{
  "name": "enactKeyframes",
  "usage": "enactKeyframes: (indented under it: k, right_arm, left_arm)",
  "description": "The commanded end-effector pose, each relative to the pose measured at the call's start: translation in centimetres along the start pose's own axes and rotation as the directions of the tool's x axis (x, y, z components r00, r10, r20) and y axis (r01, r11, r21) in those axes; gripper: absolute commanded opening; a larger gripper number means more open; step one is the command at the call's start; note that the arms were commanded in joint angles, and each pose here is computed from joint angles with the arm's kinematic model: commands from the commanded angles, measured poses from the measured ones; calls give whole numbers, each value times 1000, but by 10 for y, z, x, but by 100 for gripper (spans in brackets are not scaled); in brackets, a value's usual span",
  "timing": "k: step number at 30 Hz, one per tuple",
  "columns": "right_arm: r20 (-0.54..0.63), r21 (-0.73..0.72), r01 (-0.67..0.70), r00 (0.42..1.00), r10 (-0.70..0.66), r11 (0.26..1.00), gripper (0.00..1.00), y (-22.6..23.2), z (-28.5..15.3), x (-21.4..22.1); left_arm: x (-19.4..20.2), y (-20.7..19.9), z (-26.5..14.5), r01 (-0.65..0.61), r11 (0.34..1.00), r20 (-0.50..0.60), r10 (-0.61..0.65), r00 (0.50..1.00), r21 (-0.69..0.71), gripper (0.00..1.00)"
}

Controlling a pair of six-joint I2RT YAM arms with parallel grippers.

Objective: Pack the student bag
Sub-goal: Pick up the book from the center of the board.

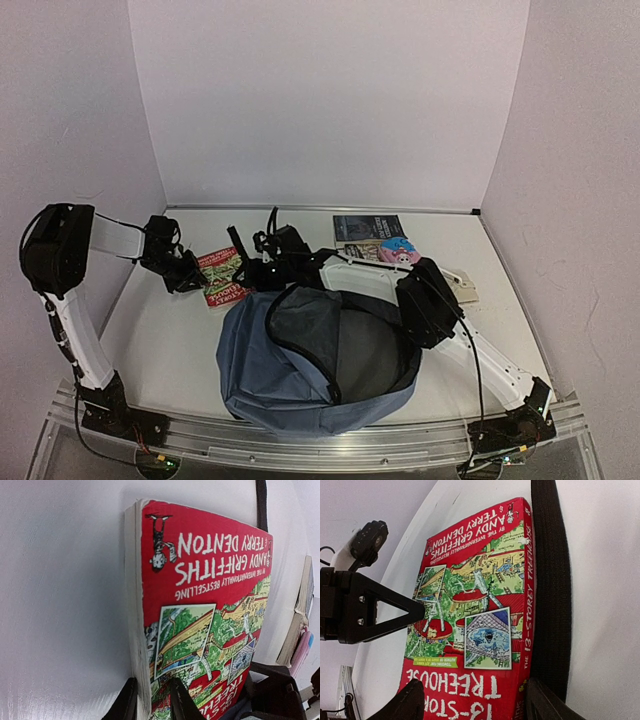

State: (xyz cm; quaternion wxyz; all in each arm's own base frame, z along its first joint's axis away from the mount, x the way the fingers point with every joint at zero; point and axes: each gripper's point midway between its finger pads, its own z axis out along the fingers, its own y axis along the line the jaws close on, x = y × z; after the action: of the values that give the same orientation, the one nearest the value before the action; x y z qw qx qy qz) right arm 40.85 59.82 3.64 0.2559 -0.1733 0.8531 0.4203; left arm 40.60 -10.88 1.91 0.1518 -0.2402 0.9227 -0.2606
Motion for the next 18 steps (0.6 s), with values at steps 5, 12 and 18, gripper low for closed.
enactKeyframes:
  k: [5,12,18]
  right_arm:
    - [-114,30,-150,982,152,988,69,-26,25,53]
    - [-138,-116,-283,954,266,952,68,-5,36,54]
    - [-99,-265,-332,943,317,905,62,20,30,32]
  left_arm:
    - [7,9,24,-32,999,-67,32,997,-10,11]
    - [9,-1,34,-15,998,-97,22,995,66,6]
    - [13,-4,36,-8,995,-107,19,994,102,5]
